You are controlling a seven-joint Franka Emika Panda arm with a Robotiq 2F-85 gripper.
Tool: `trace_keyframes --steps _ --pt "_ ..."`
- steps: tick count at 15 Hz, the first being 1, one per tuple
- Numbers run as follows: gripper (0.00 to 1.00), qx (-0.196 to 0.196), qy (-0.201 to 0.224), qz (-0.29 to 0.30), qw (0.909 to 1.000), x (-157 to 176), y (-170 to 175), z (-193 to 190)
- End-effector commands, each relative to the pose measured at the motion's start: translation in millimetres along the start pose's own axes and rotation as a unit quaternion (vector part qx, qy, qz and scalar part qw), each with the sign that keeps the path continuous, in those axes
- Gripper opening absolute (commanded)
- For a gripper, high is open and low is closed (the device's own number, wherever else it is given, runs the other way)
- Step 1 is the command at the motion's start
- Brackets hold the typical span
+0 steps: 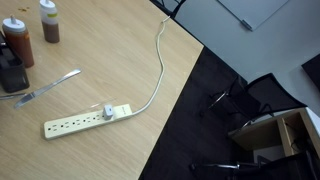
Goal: Take the fork from the rack and put it on the table
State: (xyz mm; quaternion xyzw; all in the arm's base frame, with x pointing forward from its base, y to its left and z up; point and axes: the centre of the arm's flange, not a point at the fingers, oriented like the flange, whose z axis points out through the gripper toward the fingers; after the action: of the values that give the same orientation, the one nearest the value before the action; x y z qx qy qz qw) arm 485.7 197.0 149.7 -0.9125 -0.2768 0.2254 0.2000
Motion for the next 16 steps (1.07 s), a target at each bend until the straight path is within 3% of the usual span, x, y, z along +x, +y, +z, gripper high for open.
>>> trace_keyframes --steps 1,4,6,8,13,14,15,16 --pt "0.02 -0.096 -0.031 -0.024 0.9946 10.3 -18.2 -1.8" --pt "0.02 -0.186 -0.053 -0.049 0.98 15.6 -23.9 2.4" --pt "0.02 -0.223 -0.047 -0.061 0.9718 16.4 -21.8 5.7" --pt "0.02 -0.231 -0.038 -0.064 0.9701 16.5 -18.8 7.1" --pt "0.0 -0.207 -0.024 -0.057 0.9763 17.3 -11.5 12.5" --pt "0.09 -0.201 -0.024 -0.055 0.9778 17.3 -10.1 12.2" --pt "0.31 -0.192 -0.024 -0.052 0.9797 17.2 -8.3 12.0" --pt "0.34 -0.185 -0.024 -0.047 0.9814 16.8 -6.7 12.2"
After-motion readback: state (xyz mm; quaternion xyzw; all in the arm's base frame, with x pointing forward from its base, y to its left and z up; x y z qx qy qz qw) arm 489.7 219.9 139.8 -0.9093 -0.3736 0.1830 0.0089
